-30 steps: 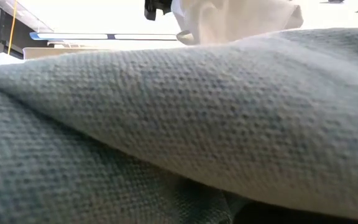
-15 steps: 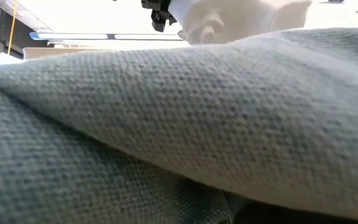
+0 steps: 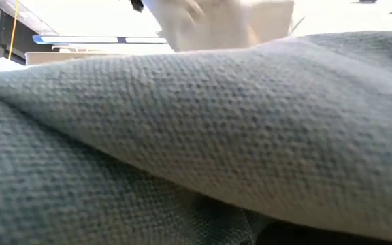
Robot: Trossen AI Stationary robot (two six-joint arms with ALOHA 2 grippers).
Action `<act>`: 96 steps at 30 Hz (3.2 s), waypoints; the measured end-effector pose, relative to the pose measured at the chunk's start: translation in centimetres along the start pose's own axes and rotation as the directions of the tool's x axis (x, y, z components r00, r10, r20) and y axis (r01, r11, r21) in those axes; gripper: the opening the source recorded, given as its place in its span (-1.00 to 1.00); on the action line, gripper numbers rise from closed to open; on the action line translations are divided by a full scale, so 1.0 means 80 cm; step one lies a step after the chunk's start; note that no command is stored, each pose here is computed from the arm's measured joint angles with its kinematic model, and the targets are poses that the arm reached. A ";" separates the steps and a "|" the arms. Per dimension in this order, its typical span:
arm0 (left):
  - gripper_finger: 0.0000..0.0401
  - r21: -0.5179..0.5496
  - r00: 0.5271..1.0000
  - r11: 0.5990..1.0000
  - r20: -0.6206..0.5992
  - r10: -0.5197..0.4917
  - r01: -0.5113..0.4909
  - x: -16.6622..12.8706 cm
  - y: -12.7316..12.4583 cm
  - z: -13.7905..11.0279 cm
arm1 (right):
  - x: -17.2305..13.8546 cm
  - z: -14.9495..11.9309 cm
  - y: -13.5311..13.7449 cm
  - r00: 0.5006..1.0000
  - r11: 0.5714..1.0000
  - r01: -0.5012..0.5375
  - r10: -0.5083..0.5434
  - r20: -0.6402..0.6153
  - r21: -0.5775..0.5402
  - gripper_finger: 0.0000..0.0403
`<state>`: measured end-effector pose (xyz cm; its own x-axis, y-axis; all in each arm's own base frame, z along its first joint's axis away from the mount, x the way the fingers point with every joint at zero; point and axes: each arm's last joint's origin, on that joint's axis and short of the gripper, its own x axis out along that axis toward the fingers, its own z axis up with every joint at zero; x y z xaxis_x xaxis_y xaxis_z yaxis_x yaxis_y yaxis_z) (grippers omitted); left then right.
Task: Sort clothes
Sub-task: Put the white beanie into the left white laundry bin, then put the white dress into the left white laundry bin
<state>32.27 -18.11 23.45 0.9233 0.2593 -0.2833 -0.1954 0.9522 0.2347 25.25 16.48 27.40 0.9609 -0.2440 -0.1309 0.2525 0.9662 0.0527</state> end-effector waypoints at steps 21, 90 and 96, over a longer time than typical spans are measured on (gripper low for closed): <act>-0.97 0.042 0.722 0.733 -0.147 0.676 -0.678 -0.119 0.302 0.111 | -0.008 -0.062 0.038 0.994 0.994 0.096 -0.099 -0.057 -0.044 -0.16; -0.50 0.051 0.664 0.983 -0.743 -0.080 0.176 -0.122 0.113 0.010 | 0.002 -0.064 0.031 0.991 0.994 0.105 -0.107 -0.078 -0.030 -0.16; -0.50 0.190 0.548 0.980 -0.814 0.195 -0.066 -0.081 0.089 -0.034 | 0.002 -0.064 0.031 0.991 0.994 0.104 -0.106 -0.078 -0.034 -0.16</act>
<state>24.02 -12.59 24.39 0.1987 0.4586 -0.8661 -0.1900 0.8850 0.4250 25.42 19.24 22.47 0.9168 -0.3380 -0.2126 0.3470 0.9379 0.0053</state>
